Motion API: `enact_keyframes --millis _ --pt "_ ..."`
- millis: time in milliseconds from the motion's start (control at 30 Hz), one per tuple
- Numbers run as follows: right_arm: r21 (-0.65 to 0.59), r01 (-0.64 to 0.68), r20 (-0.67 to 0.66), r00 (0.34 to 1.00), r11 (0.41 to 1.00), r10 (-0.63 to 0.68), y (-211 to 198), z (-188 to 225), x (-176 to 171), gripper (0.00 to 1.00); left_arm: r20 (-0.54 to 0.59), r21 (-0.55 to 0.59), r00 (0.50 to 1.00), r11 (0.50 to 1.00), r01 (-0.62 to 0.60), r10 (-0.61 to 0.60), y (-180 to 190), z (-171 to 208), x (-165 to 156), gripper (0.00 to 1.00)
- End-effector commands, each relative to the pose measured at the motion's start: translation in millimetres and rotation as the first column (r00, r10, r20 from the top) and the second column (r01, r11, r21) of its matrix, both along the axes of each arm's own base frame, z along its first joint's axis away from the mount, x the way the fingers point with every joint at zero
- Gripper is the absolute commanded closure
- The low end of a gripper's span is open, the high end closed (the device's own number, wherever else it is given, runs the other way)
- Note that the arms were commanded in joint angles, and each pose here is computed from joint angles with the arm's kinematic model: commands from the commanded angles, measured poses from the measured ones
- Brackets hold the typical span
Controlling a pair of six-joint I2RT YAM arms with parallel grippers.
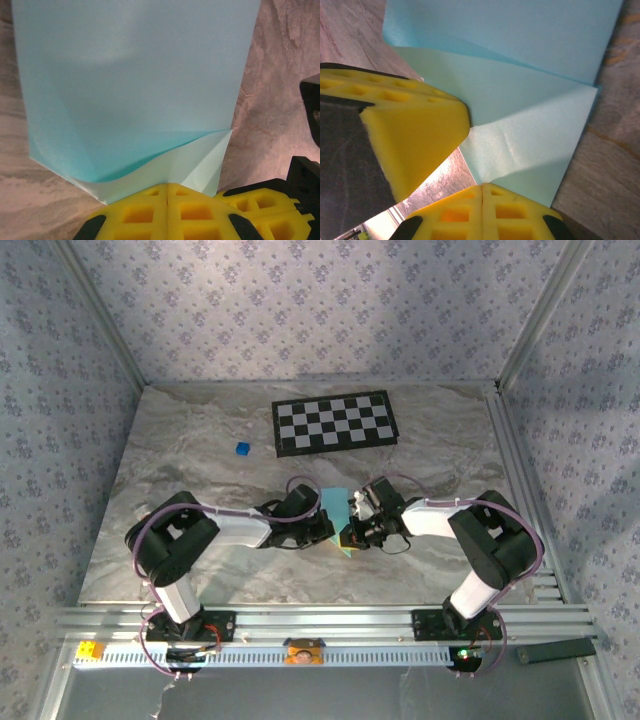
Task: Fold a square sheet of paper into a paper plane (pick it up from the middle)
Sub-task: Third fold the triangle at the center of the table.
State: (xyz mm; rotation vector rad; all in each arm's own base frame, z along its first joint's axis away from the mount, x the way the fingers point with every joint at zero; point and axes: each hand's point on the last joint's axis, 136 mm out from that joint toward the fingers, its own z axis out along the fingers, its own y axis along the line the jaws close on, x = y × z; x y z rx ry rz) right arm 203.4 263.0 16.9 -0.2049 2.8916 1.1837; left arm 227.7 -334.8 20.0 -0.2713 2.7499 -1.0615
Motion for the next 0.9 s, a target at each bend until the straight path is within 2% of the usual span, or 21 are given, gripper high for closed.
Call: enact_keyframes --millis 0,633,867 --pt "-0.129 0.024 -0.105 0.994 0.991 -0.038 -25.4 -30.0 -21.2 1.00 -0.015 0.081 0.998 0.995 -0.061 0.062 29.9 -23.4 8.2 1.00" --pt "-0.133 0.025 -0.109 0.993 0.991 -0.040 -28.2 -33.3 -24.8 1.00 -0.005 0.124 0.994 0.987 -0.105 0.107 81.0 -29.1 29.3 0.99" --pt "-0.126 0.022 -0.108 0.994 0.992 -0.036 -27.0 -33.5 -24.9 1.00 0.011 0.114 0.993 0.986 -0.118 0.118 88.6 -24.3 34.5 0.99"
